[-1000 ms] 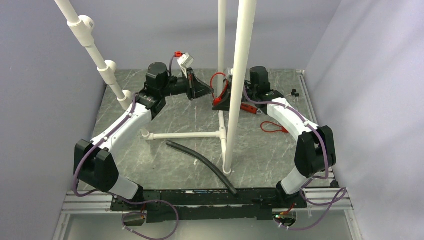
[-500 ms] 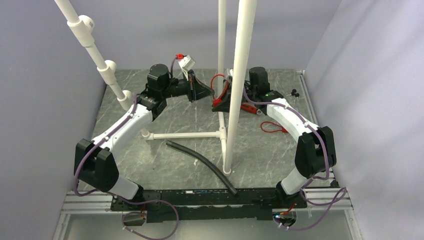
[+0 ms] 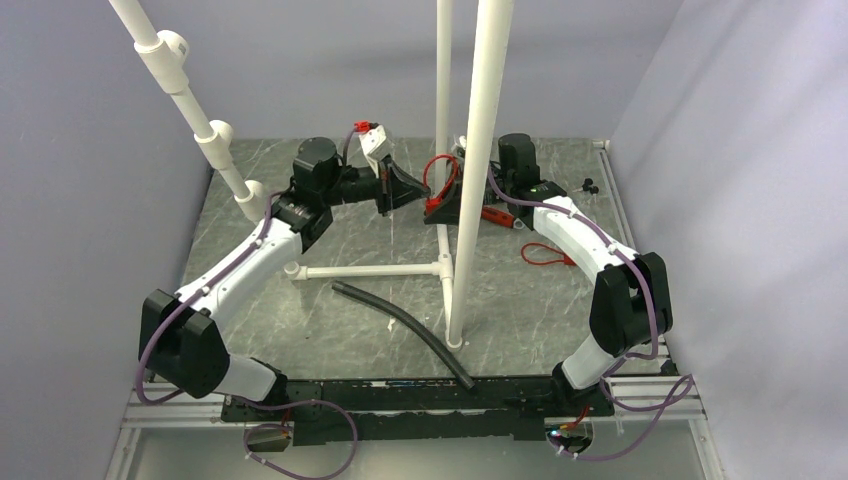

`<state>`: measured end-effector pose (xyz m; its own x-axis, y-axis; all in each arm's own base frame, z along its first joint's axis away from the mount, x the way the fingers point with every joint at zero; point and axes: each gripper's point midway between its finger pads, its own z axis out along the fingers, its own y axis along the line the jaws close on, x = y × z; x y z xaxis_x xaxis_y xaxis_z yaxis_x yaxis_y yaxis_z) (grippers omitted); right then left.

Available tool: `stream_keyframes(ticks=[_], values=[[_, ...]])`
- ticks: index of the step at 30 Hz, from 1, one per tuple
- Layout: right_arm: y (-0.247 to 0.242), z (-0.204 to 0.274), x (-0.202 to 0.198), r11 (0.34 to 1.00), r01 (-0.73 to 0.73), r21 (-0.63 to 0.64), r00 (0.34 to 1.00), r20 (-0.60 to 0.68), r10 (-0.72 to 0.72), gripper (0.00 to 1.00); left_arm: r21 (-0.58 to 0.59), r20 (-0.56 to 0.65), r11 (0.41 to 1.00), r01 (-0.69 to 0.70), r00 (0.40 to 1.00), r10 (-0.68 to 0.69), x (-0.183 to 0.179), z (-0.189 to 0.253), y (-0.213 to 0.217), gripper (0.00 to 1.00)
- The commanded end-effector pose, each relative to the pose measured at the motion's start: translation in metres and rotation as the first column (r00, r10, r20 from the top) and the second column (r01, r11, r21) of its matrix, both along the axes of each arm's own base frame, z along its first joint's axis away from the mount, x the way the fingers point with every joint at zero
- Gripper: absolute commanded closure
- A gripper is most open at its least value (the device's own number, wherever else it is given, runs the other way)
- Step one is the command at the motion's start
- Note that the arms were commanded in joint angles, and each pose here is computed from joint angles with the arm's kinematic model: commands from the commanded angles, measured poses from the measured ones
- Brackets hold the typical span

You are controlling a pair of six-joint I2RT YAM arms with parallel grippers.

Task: Lock with the key
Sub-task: Lock the lock.

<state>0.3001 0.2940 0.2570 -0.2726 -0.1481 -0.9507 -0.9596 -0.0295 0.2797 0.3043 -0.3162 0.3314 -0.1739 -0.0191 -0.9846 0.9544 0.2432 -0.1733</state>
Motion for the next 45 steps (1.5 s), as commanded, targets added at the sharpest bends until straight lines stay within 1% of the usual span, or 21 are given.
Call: stream_keyframes(ticks=[1,4,8,11,14,15,18,21,23,30,33,36,41,44,45], values=[[0.009,0.059,-0.002,0.991,-0.079,0.105,0.976,0.209,0.056,1.00,0.098,-0.160,0.991,0.095,0.984,-0.079,-0.027,-0.055,-0.010,1.00],[0.008,0.062,-0.004,0.991,-0.088,0.102,0.969,0.238,0.061,1.00,0.096,-0.263,0.993,0.072,0.964,-0.044,-0.025,-0.065,-0.011,1.00],[0.006,0.067,-0.005,0.991,-0.091,0.098,0.955,0.290,0.059,1.00,0.101,-0.391,0.994,0.047,0.920,-0.004,-0.022,-0.079,-0.012,1.00],[0.004,0.066,-0.008,0.992,-0.092,0.088,0.955,0.289,0.063,1.00,0.111,-0.457,0.993,0.043,0.889,0.013,-0.021,-0.088,-0.013,1.00],[0.004,0.068,-0.009,0.991,-0.092,0.094,0.956,0.286,0.062,1.00,0.110,-0.471,0.992,0.058,0.882,0.001,-0.025,-0.090,-0.013,1.00],[0.003,0.068,-0.009,0.991,-0.089,0.097,0.959,0.276,0.059,1.00,0.130,-0.486,0.990,0.055,0.874,0.015,-0.027,-0.097,-0.011,1.00],[0.000,0.074,-0.007,0.990,-0.083,0.113,0.956,0.289,0.047,1.00,0.187,-0.503,0.982,0.015,0.861,0.083,-0.025,-0.109,0.000,1.00],[-0.002,0.075,-0.009,0.990,-0.088,0.108,0.950,0.308,0.051,1.00,0.201,-0.528,0.978,-0.059,0.835,0.158,-0.011,-0.116,0.013,1.00],[-0.003,0.073,-0.012,0.991,-0.092,0.100,0.949,0.310,0.057,1.00,0.209,-0.523,0.975,-0.078,0.834,0.178,-0.004,-0.116,0.015,1.00],[0.001,0.070,-0.014,0.990,-0.106,0.092,0.949,0.306,0.073,1.00,0.229,-0.443,0.972,0.055,0.895,0.054,-0.022,-0.109,-0.012,1.00],[0.003,0.068,-0.014,0.990,-0.110,0.083,0.950,0.303,0.080,1.00,0.224,-0.442,0.969,0.104,0.897,0.005,-0.033,-0.109,-0.018,1.00],[0.003,0.065,-0.012,0.991,-0.106,0.077,0.953,0.294,0.080,1.00,0.251,-0.413,0.957,0.145,0.910,-0.029,-0.046,-0.111,-0.020,1.00],[0.003,0.067,-0.009,0.993,-0.086,0.078,0.954,0.295,0.059,1.00,0.281,-0.411,0.945,0.166,0.911,-0.037,-0.059,-0.118,-0.013,1.00],[0.006,0.069,-0.005,0.993,-0.083,0.078,0.952,0.301,0.056,1.00,0.307,-0.358,0.935,0.177,0.932,-0.059,-0.064,-0.118,-0.019,1.00],[0.007,0.069,-0.005,0.993,-0.087,0.079,0.952,0.301,0.059,1.00,0.302,-0.363,0.936,0.179,0.930,-0.061,-0.064,-0.118,-0.021,1.00]])
